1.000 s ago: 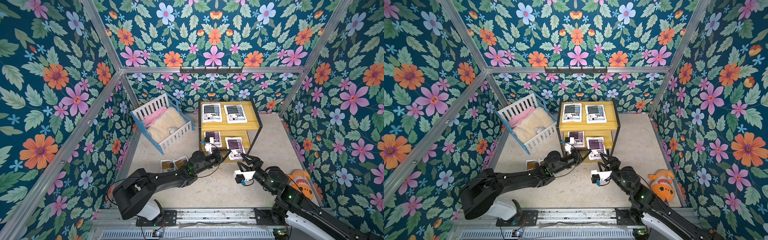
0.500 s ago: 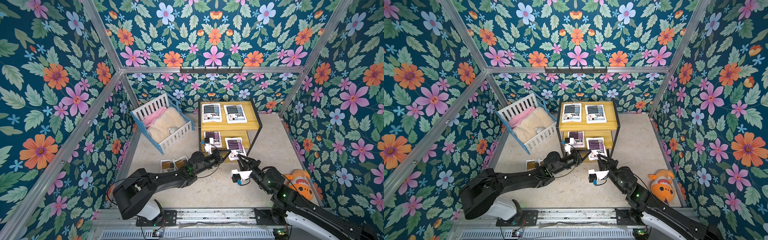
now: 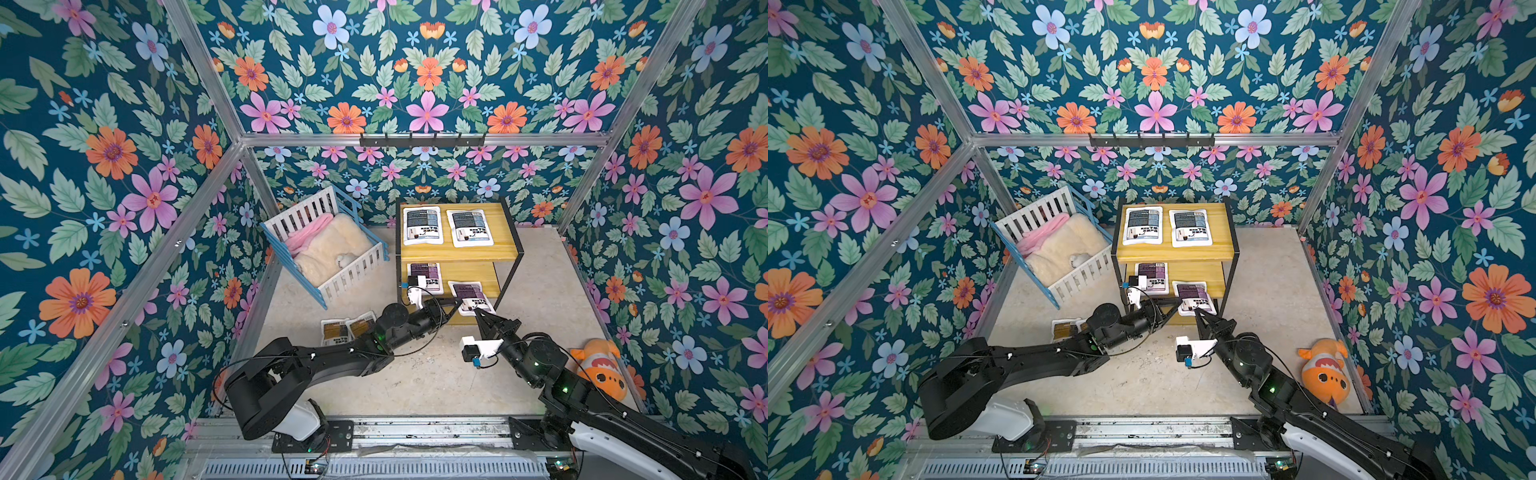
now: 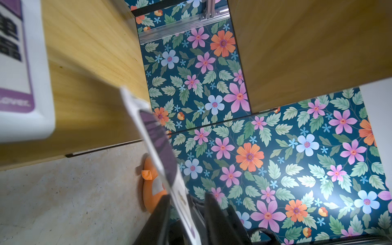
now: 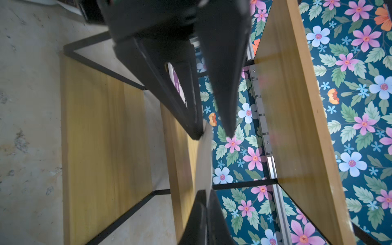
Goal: Place the bagged coffee beans on the shelf by color
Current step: Pick up the bagged coffee beans at the center of the board, then place the bagged coffee beans on the shelf.
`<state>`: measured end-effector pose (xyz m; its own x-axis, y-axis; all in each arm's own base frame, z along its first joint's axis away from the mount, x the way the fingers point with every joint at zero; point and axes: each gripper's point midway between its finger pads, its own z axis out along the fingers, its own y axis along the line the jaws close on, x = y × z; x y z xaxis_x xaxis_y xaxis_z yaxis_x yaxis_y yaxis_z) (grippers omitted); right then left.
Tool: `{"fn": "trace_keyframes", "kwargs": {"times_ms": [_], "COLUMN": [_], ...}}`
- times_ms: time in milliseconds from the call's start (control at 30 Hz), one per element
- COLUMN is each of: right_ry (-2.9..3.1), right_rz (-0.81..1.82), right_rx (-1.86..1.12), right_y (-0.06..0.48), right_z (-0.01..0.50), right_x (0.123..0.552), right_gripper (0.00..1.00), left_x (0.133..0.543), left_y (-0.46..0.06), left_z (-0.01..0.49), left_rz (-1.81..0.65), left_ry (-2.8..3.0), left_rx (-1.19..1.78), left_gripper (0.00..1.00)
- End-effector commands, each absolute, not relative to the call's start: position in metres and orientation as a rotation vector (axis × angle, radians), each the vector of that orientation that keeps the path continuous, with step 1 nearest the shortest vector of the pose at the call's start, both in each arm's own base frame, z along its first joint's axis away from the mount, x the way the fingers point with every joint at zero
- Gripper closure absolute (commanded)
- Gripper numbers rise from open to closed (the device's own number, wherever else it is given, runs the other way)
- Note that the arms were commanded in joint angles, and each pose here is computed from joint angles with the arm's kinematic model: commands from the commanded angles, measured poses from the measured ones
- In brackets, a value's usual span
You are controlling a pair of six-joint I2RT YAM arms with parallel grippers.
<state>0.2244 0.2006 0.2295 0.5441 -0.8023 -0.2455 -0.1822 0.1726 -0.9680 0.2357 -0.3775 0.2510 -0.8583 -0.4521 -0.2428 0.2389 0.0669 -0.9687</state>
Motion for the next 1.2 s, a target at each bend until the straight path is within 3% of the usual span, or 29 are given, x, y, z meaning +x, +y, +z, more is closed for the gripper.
{"fn": "trace_keyframes", "kwargs": {"times_ms": [0,533,800,1167], "right_ry": [0.967,0.982,1.017,1.052], "right_rz": [-0.602,-0.676,-0.672,-0.69], "right_rx": [-1.285,-1.426,-1.493,-1.489], "right_y": [0.191,0.203,0.219,0.218], "right_z": [0.244,0.24,0.221,0.218], "right_x": [0.232,0.286,0.308,0.326], "right_gripper": [1.0,1.0,1.0,1.0], "left_x": [0.238,0.191,0.187,0.185], "left_y": [-0.368,-0.297,-0.253,-0.24], "left_z": [0.255,0.284,0.281,0.275], "left_rz": [-1.769,-1.478,-1.32,-1.277], "left_ry": [1.852,1.899,1.906,1.919], "left_rx": [-0.215,-0.108,-0.148,-0.168], "left_gripper": [0.52,0.52,0.54,0.55]}}
